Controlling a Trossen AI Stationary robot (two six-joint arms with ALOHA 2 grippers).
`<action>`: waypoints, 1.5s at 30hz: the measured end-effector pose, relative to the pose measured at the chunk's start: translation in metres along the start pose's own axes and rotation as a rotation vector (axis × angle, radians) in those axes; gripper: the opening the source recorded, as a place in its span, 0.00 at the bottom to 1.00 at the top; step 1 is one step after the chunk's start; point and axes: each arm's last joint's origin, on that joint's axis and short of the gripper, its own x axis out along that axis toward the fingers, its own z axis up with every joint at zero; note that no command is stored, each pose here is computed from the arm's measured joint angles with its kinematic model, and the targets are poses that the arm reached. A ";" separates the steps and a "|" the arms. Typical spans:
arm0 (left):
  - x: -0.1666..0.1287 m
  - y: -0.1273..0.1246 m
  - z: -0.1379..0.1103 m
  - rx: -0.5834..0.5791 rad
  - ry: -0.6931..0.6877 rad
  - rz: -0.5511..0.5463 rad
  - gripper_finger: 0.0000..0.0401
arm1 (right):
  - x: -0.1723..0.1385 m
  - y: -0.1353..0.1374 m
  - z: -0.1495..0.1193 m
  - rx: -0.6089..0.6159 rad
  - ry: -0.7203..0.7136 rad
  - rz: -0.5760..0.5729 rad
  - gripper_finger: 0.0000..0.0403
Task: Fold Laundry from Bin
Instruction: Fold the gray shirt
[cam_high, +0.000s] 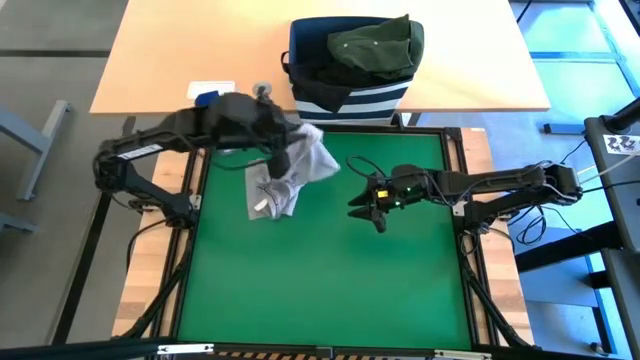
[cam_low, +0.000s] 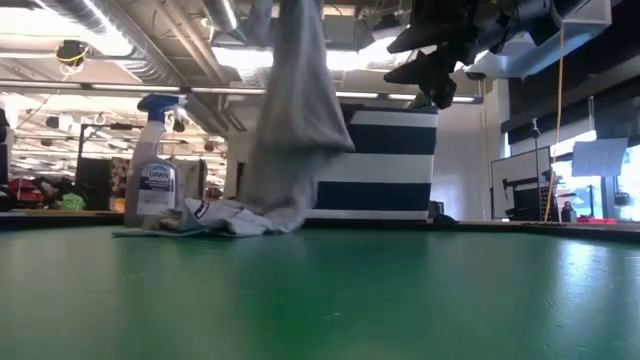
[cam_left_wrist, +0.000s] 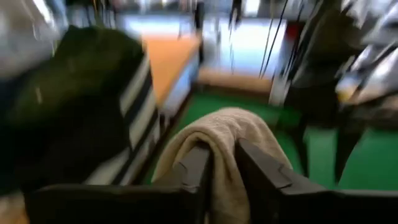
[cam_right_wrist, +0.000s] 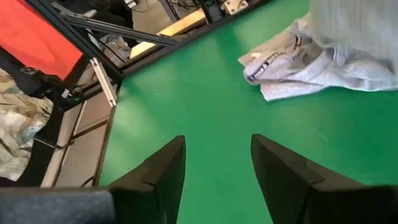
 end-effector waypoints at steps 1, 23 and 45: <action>0.005 0.000 -0.007 -0.006 0.071 0.010 0.24 | 0.000 0.000 0.000 0.000 0.000 -0.003 0.45; 0.065 -0.039 -0.229 -0.550 0.591 0.152 0.35 | -0.001 -0.008 -0.004 -0.051 -0.012 -0.202 0.45; 0.084 -0.027 -0.303 -0.763 0.433 0.051 0.45 | -0.001 -0.008 -0.004 -0.047 -0.018 -0.217 0.45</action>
